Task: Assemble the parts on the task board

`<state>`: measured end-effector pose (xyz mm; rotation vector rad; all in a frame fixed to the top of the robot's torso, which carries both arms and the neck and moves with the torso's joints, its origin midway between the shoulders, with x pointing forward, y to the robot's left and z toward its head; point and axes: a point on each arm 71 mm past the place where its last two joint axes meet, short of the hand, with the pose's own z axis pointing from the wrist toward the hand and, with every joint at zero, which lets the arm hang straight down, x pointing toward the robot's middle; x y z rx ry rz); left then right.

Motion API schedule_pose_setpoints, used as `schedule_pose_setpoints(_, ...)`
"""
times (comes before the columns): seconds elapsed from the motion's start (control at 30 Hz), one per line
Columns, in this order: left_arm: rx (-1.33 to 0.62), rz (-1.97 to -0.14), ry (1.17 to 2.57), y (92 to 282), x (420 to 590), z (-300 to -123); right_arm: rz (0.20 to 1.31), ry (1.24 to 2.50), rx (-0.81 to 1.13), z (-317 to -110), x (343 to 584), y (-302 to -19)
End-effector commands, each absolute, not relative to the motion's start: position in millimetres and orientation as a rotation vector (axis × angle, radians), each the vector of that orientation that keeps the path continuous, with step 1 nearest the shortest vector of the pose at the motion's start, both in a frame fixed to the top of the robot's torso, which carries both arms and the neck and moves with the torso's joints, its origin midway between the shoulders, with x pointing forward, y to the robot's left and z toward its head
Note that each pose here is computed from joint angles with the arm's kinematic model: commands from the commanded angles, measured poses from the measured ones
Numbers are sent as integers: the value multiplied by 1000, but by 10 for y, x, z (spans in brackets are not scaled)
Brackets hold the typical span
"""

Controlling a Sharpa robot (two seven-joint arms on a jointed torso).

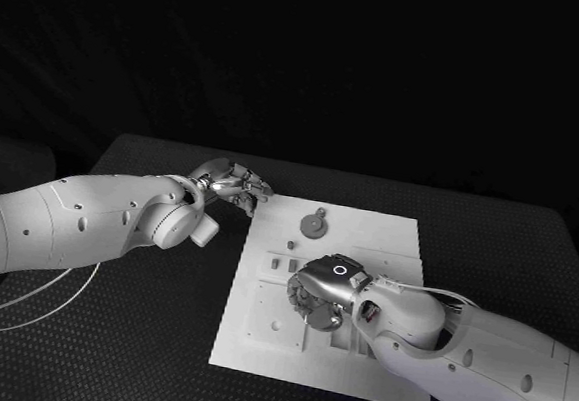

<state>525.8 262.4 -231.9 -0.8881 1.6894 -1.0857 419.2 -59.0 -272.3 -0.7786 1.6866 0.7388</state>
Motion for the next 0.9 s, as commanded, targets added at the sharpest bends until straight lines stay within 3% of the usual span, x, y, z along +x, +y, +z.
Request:
schedule_pose_setpoints(0.03,-886,-1104,1695,2601,5258,-2308,718,1721,-801,-2782,4181,-576)
schedule_pose_setpoints(0.43,-886,-1104,1696,2602,5257,-2308,700,1767,-814,-2880,4159,-574)
schedule_pose_setpoints(0.9,-888,-1102,1697,2609,5257,-2310,740,1759,-732,-2860,4200,-634)
